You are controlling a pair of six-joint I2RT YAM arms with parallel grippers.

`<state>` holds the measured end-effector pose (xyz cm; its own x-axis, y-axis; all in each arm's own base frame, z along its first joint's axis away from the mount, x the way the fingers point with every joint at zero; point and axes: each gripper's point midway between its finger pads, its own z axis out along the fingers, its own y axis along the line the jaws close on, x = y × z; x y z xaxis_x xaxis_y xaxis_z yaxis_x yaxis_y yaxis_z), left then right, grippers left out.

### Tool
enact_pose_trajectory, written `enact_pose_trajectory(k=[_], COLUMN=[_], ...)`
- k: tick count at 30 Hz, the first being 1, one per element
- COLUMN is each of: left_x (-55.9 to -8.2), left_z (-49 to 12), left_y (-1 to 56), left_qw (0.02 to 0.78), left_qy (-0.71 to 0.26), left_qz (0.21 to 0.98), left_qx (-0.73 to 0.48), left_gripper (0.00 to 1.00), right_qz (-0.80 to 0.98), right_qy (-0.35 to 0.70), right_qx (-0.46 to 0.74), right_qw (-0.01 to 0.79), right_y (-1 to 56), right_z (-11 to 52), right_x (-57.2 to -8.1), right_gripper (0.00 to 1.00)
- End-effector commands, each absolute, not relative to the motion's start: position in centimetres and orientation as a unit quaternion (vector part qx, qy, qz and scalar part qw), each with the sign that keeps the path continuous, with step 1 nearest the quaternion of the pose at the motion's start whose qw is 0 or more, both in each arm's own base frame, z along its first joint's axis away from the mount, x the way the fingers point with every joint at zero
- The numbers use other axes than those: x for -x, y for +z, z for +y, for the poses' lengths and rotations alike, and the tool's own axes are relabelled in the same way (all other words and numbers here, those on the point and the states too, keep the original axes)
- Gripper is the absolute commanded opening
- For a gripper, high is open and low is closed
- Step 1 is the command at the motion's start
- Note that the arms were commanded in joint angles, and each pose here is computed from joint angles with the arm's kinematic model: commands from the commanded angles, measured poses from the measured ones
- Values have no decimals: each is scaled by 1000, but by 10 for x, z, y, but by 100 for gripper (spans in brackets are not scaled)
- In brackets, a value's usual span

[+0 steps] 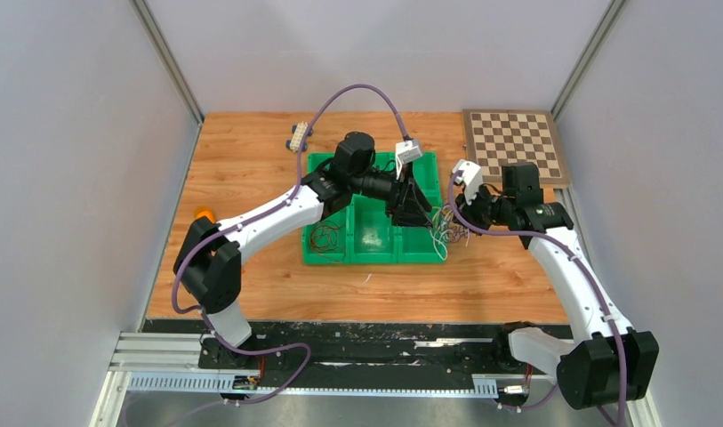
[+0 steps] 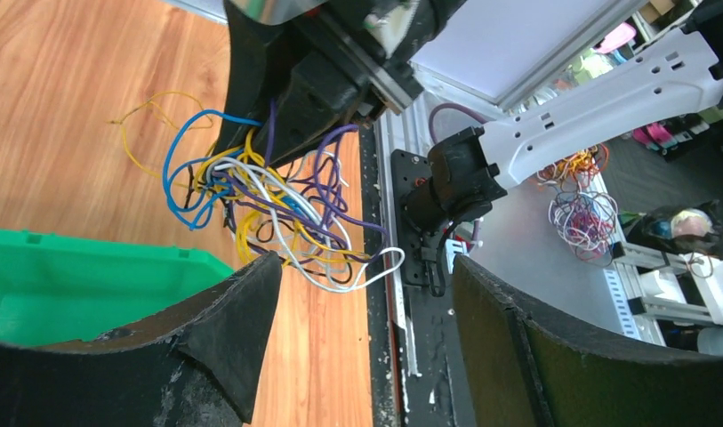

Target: Untangle the cables

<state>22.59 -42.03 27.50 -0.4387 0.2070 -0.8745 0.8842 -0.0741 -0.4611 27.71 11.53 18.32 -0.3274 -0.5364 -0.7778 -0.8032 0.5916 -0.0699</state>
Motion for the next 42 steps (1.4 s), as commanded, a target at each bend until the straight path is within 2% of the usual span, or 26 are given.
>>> enact_pose_trajectory(k=[1, 6, 14, 27, 35, 42], left_x=[-228, -227, -223, -216, -215, -213], left_z=[-434, -447, -450, -465, -451, -443], left_y=[299, 297, 307, 288, 306, 305], left_qw=[315, 308, 314, 289, 323, 334], left_qy=[-596, -605, -614, -615, -605, -589], left_qz=[583, 579, 562, 562, 553, 551], left_qx=[-453, -451, -457, -471, -474, -487], left_gripper=[79, 77, 68, 59, 58, 52], right_qz=[770, 767, 770, 767, 773, 776], right_qy=[163, 157, 154, 151, 138, 150], right_qx=[436, 444, 449, 452, 450, 447], right_qw=[437, 435, 427, 429, 425, 419], right_y=[210, 210, 202, 201, 195, 191], right_z=[124, 125, 125, 128, 122, 125], right_x=[-282, -282, -279, -285, -283, -280], right_gripper=[0, 0, 0, 0, 0, 0])
